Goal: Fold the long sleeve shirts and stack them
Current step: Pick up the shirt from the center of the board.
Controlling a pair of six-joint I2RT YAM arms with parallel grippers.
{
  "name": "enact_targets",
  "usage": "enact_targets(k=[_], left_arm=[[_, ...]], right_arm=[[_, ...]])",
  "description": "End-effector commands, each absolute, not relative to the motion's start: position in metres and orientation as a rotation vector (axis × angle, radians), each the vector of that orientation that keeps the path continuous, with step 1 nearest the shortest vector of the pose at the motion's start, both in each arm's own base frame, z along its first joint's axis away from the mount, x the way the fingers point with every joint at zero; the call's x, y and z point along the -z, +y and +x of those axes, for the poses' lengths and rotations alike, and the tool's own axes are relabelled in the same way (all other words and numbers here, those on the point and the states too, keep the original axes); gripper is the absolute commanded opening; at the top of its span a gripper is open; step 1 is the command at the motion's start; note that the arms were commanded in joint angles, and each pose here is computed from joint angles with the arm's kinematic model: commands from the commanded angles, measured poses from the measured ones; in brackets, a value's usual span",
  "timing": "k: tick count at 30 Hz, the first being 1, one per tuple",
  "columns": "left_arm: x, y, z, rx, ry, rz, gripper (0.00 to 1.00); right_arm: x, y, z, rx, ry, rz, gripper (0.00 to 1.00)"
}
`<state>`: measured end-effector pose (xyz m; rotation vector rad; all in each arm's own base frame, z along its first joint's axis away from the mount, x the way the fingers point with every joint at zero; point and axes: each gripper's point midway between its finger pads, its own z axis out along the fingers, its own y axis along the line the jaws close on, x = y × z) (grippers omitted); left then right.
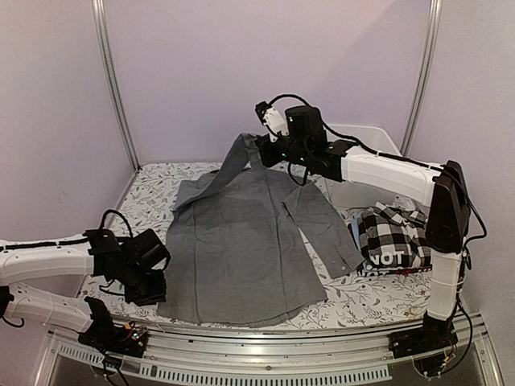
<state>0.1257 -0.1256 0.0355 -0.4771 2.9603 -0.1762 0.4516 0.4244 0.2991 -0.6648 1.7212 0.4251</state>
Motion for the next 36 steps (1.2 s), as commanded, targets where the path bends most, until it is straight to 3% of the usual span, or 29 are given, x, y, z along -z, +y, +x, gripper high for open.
enact_targets(k=[1,16,20,26,36], left_arm=[[-0.026,-0.113,0.118,0.121,2.973,-0.565,0.27],[-0.003,-0.119,0.103,0.229,3.047,-0.604,0.24],[-0.002,-0.123,0.101,0.275,3.057,-0.603,0.19],[-0.004,-0.12,0.103,0.248,3.044,-0.61,0.0],[-0.043,-0.112,0.13,0.207,2.894,-0.614,0.0]], right_arm=[[-0.329,0.422,0.435,-0.521,1.678,-0.643,0.0],[-0.336,0.42,0.429,-0.54,1.667,-0.647,0.0],[-0.337,0.42,0.429,-0.542,1.666,-0.645,0.0],[-0.339,0.42,0.43,-0.541,1.662,-0.641,0.0],[-0.358,0.419,0.442,-0.447,1.601,-0.649,0.0]])
